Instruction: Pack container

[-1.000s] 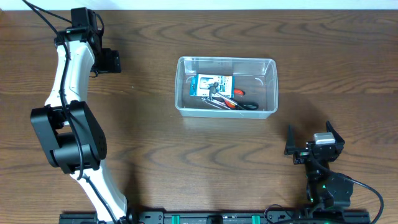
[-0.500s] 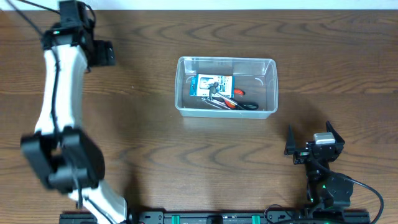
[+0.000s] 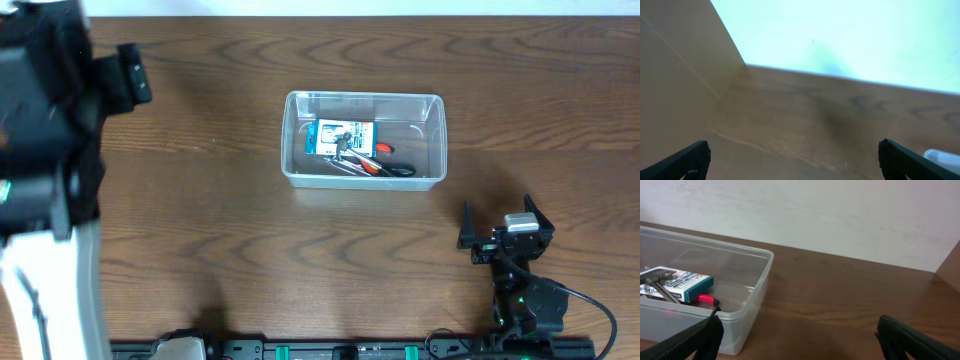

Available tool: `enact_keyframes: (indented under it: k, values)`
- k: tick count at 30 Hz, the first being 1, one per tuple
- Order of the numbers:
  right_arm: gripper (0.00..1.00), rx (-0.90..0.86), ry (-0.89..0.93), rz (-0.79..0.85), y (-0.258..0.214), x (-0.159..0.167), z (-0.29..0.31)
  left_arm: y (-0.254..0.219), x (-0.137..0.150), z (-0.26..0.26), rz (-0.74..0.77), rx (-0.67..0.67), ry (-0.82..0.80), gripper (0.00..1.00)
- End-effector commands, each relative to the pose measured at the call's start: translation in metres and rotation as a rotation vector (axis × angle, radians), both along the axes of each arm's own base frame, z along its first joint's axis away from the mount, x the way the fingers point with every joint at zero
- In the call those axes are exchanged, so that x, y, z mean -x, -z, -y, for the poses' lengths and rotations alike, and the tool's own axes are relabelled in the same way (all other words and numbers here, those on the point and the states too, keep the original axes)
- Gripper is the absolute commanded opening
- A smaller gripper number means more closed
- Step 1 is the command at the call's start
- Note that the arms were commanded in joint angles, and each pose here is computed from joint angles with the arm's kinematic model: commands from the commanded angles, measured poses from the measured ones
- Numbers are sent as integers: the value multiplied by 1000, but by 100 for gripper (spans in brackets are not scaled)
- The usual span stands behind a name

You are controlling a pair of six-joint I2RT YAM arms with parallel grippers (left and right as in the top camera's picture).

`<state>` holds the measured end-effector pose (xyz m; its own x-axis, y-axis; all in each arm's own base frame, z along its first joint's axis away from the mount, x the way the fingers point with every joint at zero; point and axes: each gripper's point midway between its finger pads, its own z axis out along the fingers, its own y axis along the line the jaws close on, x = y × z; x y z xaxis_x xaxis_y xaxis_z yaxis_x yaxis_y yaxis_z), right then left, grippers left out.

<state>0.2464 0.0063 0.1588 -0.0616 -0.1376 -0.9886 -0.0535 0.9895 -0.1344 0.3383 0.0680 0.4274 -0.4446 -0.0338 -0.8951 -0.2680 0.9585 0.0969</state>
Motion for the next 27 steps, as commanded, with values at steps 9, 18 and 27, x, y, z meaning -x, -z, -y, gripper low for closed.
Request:
enact_keyframes:
  k: [9, 18, 27]
  values:
    - [99, 3, -11, 1, 0, 0, -2, -73, 116, 10, 260, -29, -11, 99]
    - [99, 3, -11, 1, 0, 0, -2, -38, 163, 37, 198, 241, 22, 98]
    - [99, 3, -11, 1, 0, 0, -2, -59, 161, 55, 493, 326, 138, 98]
